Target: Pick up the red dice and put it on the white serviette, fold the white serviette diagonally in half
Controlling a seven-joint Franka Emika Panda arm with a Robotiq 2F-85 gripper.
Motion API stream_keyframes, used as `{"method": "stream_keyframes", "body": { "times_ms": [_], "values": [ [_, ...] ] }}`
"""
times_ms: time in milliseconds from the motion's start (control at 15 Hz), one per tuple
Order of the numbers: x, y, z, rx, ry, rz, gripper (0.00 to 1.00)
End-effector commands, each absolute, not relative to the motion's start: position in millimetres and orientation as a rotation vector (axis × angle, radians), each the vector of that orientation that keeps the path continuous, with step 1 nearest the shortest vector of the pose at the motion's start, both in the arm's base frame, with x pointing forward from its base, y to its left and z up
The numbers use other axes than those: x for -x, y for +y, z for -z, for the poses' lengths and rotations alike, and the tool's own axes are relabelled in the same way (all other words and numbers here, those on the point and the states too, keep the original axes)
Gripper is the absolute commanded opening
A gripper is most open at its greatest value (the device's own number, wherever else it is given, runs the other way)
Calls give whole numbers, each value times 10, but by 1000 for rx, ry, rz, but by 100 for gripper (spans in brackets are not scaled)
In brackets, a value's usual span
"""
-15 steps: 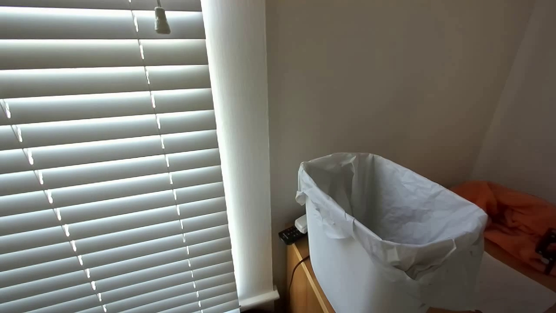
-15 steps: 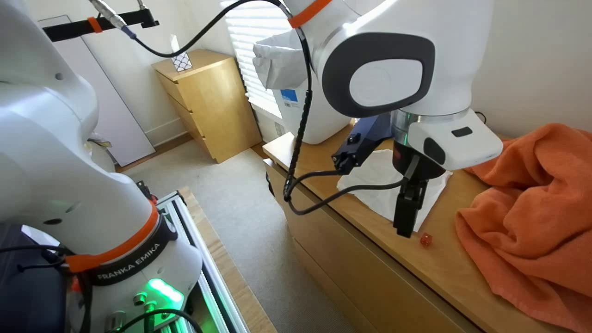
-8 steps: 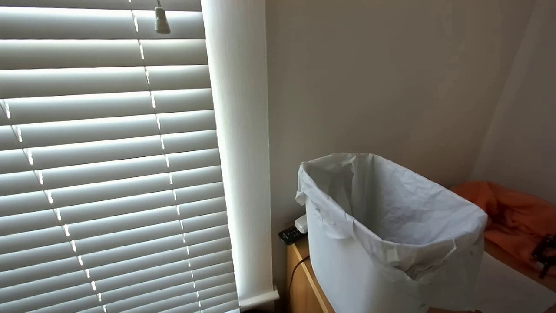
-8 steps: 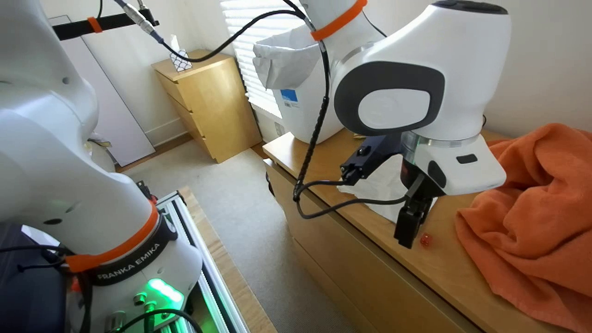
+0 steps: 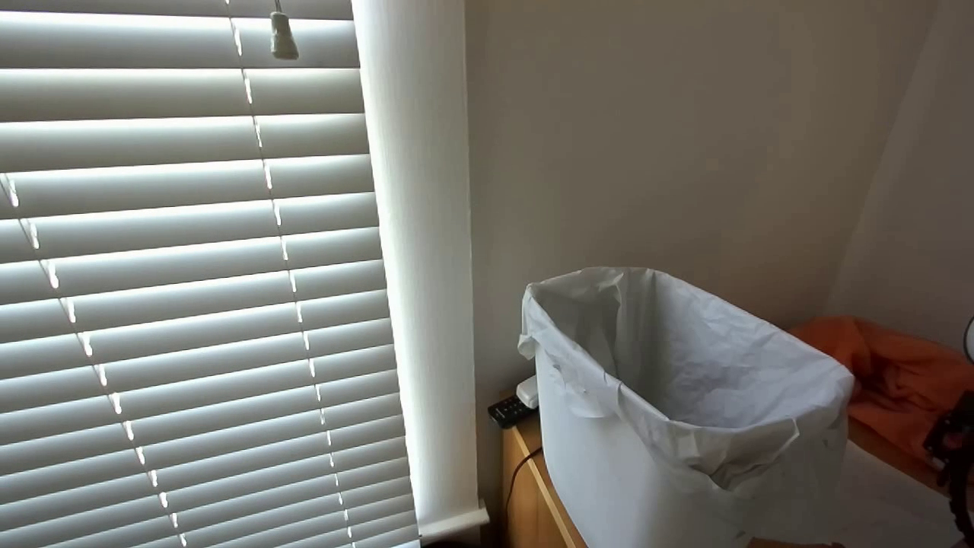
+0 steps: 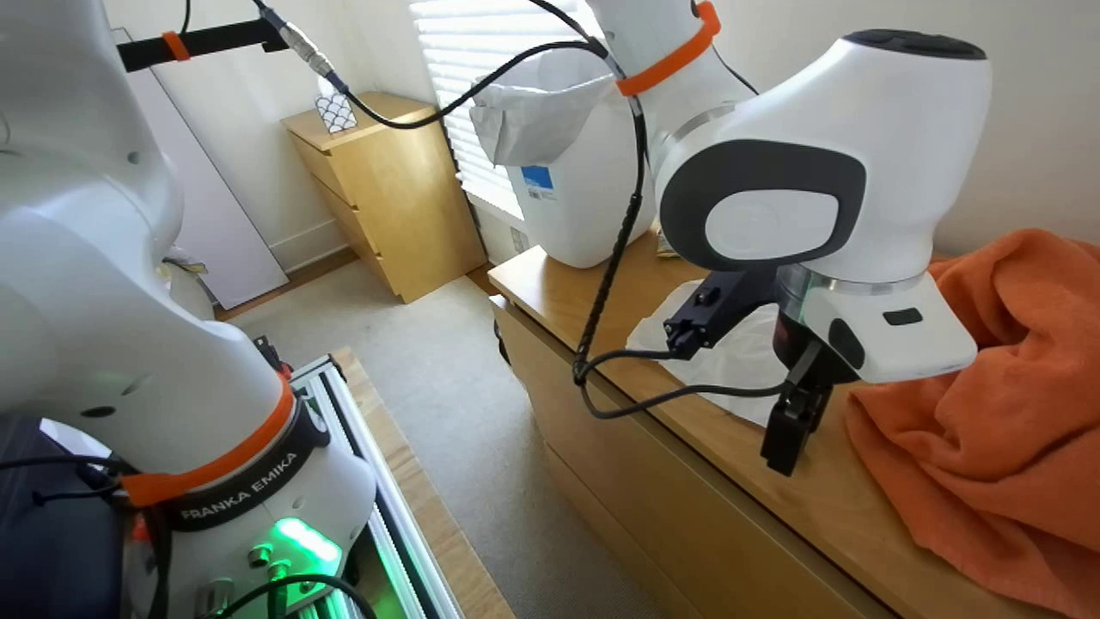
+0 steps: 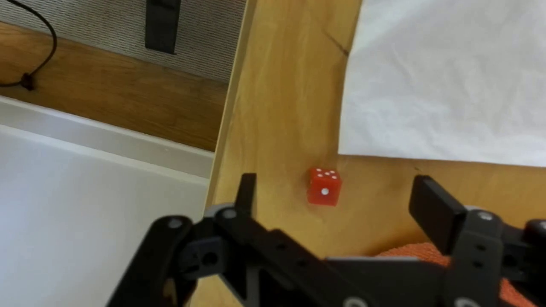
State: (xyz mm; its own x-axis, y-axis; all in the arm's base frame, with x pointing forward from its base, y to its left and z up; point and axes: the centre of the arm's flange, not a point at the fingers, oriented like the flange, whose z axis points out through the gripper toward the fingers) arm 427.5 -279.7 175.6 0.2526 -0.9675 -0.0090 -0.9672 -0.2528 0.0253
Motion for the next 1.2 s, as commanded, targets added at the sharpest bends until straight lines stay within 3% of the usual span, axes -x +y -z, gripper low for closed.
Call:
{"method": "stream_keyframes", "body": {
  "times_ms": [0, 533, 1133],
  "values": [
    [-4333, -2876, -1649, -2481, -1920, 57, 61],
    [-4378, -2815, -1782, -2497, -1908, 35, 1],
    [-4567, -2544, -2319, -2591, -1743, -91, 4]
  ]
}}
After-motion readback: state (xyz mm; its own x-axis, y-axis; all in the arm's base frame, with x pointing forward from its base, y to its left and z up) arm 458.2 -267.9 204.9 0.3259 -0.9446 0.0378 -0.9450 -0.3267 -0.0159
